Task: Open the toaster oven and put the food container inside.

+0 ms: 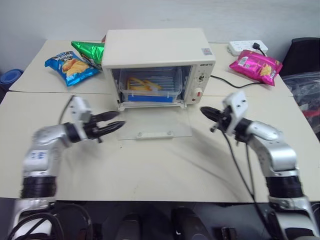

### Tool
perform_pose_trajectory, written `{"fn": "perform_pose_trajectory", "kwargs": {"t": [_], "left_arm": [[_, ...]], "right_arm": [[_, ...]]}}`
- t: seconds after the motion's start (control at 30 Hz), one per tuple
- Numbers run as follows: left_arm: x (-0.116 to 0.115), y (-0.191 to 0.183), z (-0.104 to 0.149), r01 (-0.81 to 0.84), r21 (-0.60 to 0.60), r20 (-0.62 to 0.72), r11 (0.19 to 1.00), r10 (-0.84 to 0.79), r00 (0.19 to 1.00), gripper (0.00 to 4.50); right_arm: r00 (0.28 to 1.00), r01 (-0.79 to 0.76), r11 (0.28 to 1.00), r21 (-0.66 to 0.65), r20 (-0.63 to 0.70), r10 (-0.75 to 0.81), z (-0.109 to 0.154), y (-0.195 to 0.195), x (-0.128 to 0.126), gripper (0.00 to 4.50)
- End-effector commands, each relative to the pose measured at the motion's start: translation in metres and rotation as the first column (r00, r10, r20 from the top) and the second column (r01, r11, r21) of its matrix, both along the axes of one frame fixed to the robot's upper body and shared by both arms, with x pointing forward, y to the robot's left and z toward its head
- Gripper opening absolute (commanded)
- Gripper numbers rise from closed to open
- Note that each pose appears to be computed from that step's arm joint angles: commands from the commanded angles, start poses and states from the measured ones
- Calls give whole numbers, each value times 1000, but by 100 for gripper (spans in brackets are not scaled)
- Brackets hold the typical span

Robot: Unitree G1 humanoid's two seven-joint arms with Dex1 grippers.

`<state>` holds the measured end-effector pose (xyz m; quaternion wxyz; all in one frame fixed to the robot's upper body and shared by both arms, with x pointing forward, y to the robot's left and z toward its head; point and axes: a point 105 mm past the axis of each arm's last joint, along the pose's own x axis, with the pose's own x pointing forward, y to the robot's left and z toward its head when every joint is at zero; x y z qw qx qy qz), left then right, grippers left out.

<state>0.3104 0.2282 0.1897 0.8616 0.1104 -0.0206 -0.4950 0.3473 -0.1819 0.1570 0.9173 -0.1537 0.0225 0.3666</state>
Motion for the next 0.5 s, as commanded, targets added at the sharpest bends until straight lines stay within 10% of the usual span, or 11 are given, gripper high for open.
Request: {"fn": "perform_pose_trajectory", "kwargs": {"t": [0.03, 0.17, 0.5], "left_arm": [[-26, 3, 16, 194, 64, 68, 979, -198, 978, 345], [-45, -5, 15, 356, 86, -45, 931, -353, 934, 447], [-36, -2, 35, 222, -123, -31, 967, -228, 973, 447]], "right_arm": [[995, -100, 988, -121, -30, 97, -28, -8, -5, 0], [975, -217, 962, -165, -82, 205, -56, 11, 2, 0], [910, -397, 898, 189, 208, 358, 3, 64, -3, 0]]}}
